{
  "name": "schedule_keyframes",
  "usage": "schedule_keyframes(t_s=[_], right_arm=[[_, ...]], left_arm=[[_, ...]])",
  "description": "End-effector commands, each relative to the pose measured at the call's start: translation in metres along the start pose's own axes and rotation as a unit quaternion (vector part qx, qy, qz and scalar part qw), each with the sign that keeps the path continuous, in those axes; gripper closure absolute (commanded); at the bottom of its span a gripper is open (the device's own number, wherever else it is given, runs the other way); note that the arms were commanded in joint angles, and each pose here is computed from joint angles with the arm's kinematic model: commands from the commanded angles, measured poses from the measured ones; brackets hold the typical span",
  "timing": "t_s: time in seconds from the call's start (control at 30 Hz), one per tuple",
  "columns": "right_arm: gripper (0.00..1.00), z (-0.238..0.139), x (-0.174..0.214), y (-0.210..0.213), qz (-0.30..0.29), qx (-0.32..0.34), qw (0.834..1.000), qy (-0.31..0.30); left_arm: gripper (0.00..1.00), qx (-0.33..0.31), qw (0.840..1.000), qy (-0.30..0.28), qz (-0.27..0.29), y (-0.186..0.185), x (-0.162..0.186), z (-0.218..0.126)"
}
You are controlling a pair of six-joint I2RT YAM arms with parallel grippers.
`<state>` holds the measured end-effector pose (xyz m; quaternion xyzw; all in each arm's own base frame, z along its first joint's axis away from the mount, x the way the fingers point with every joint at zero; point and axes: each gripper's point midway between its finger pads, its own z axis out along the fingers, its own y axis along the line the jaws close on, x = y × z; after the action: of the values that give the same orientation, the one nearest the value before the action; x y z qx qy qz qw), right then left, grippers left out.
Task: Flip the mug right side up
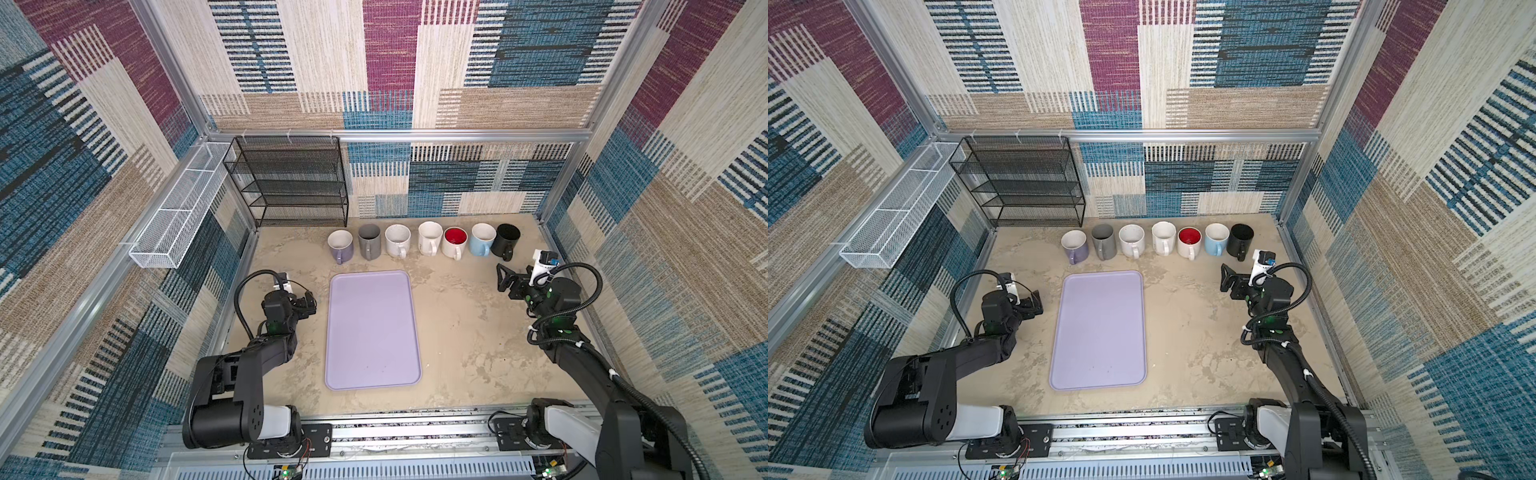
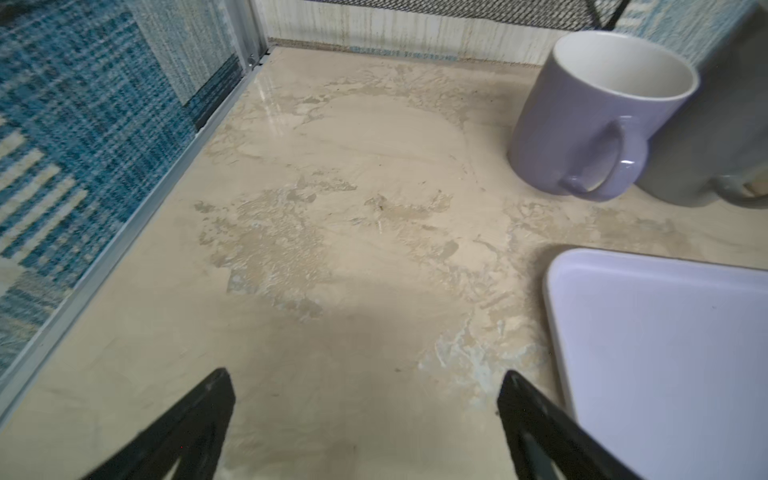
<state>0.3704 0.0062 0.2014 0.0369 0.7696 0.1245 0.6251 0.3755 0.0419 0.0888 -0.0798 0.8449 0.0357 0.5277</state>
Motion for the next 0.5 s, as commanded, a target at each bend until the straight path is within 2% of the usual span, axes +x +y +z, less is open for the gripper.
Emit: schedule_keyframes(t_s=[0.0, 0.13, 0.27, 0.4, 0.47], right_arm=[[0.01, 0.005, -0.012, -0.006, -0.024, 0.011, 0.999, -0.039], [0.0, 0.008, 0.0, -0.016, -0.025, 0.029, 0.998, -0.045], [0.0, -0.004, 0.004, -0.029, -0.037, 0.066, 0.993, -0.088], [0.0, -0.015, 0.011, -0.036, -0.052, 0.084, 0.988, -0.118], [0.0, -0.019, 0.017, -0.04, -0.049, 0.093, 0.987, -0.124]], left_arm=[[0.0, 0.022, 0.998, -0.061, -0.011, -0.007, -0.026, -0.001], [0.0, 0.019, 0.998, -0.061, -0.012, -0.006, -0.022, 0.001], [0.0, 0.02, 0.997, -0.069, -0.012, -0.006, -0.023, 0.0], [0.01, 0.052, 0.996, -0.075, 0.003, -0.017, -0.015, 0.01], [0.0, 0.058, 0.998, -0.037, 0.006, -0.02, -0.01, 0.012]])
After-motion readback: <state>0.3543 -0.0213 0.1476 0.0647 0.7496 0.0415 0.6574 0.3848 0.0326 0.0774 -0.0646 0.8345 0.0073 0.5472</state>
